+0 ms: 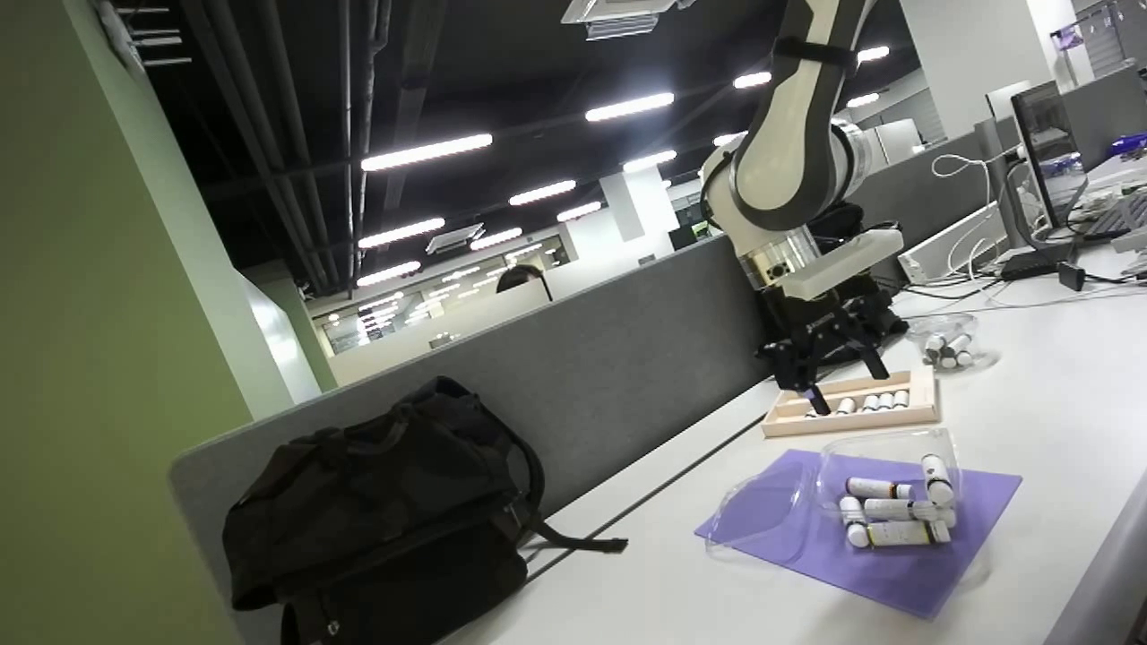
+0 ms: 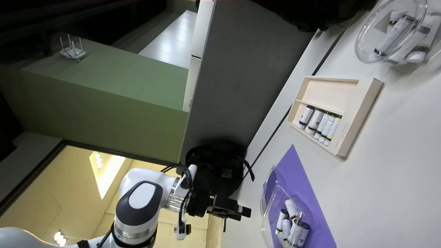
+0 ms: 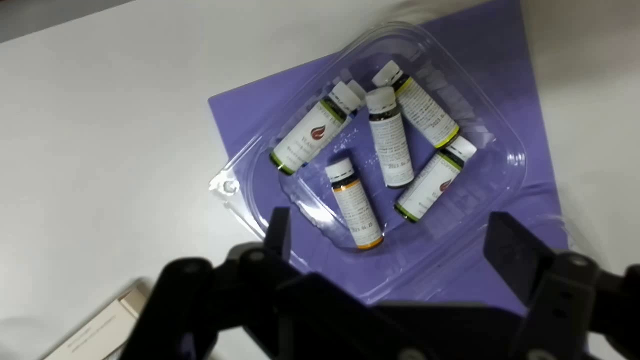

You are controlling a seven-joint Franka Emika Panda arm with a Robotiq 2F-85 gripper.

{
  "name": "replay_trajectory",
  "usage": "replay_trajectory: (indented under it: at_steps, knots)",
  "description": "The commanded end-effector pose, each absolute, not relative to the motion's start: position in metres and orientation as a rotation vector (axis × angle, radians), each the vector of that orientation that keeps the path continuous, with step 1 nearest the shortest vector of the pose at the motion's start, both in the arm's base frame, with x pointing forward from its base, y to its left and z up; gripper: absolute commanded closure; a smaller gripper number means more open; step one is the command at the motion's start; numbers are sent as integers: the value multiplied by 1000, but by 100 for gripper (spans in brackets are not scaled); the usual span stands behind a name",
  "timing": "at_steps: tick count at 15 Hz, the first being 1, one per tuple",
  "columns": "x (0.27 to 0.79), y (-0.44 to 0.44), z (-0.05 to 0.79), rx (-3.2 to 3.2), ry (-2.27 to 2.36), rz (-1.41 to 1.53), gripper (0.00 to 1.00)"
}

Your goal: Take a bottle from the bowl and put it in the left compartment of the box

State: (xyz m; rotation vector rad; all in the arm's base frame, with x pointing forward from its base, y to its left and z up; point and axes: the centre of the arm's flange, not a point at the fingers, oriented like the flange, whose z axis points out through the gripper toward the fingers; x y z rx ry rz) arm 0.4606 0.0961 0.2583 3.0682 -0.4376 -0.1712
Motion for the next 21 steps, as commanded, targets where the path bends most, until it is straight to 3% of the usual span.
replay_trajectory:
  at_steps: [1,21]
  knots:
    - [465,110,217,3029,-630,-190,0]
    - [477,96,115,2857,-926,-327,0]
